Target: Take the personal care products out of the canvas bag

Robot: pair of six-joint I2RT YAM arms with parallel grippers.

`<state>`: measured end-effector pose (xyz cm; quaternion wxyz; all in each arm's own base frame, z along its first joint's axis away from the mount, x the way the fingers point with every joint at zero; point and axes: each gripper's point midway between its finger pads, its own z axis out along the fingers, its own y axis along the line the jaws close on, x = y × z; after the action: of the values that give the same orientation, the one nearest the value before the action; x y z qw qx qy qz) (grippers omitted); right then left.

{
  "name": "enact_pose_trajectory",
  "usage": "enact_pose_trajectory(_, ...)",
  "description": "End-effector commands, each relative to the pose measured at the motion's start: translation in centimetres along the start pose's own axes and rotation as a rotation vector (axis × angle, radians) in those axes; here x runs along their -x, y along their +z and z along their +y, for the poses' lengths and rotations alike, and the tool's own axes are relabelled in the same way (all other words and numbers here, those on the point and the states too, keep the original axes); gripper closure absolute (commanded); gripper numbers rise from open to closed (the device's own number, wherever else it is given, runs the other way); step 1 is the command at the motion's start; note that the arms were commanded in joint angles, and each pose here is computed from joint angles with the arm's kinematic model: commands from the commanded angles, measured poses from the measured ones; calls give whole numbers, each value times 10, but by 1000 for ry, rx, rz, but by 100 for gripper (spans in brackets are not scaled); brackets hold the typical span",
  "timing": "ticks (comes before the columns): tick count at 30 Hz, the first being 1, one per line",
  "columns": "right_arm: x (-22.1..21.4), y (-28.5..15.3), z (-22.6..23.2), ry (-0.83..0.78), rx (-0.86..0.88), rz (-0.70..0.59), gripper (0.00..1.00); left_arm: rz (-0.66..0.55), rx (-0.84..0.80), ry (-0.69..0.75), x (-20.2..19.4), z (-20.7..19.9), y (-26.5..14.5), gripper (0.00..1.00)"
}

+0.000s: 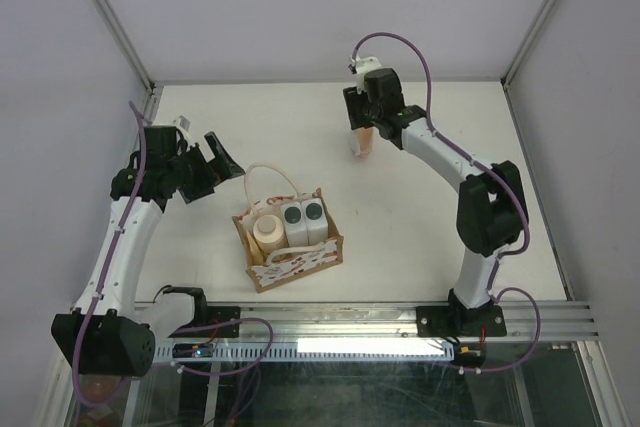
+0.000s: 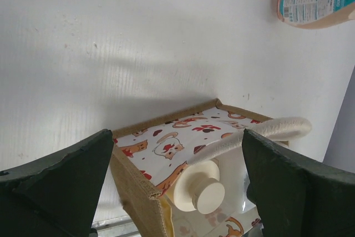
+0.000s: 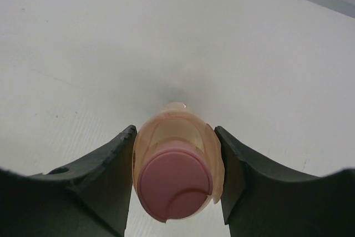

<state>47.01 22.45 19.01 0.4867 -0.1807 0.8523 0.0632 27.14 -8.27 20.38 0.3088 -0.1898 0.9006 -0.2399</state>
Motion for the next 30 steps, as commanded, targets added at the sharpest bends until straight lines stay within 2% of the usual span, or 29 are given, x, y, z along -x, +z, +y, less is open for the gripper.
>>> enact_pose_trajectory(1, 117, -12, -18, 71, -76, -339, 100, -34, 18, 75, 15, 1, -3, 1)
enact_pose_trajectory(7, 106, 3, -26, 103, -141, -302, 100, -23, 31, 115, 21, 3, 3, 1)
enact_pose_trajectory(15, 86, 18, -21, 100, -125, -252, 99, -22, 28, 148, 28, 0, 4, 1)
enact_pose_trajectory(19, 81, 19, -22, 110, -138, -232, 40, -24, 25, 149, 29, -1, 4, 1)
enact_pose_trajectory(21, 80, 18, -23, 111, -139, -224, 25, -29, 26, 150, 30, -2, 3, 1)
enact_pose_trajectory(23, 83, 16, -21, 112, -130, -214, 15, -36, 24, 152, 32, -3, 2, 1)
enact_pose_trajectory(24, 83, 15, -19, 113, -119, -205, 5, -37, 23, 153, 32, -3, 1, 1)
enact_pose_trajectory(25, 87, 13, -18, 117, -112, -198, 1, -39, 22, 154, 33, -4, 1, 1)
enact_pose_trajectory(30, 96, -24, -13, 150, -89, -168, 0, -20, -23, 127, 29, -13, 3, 1)
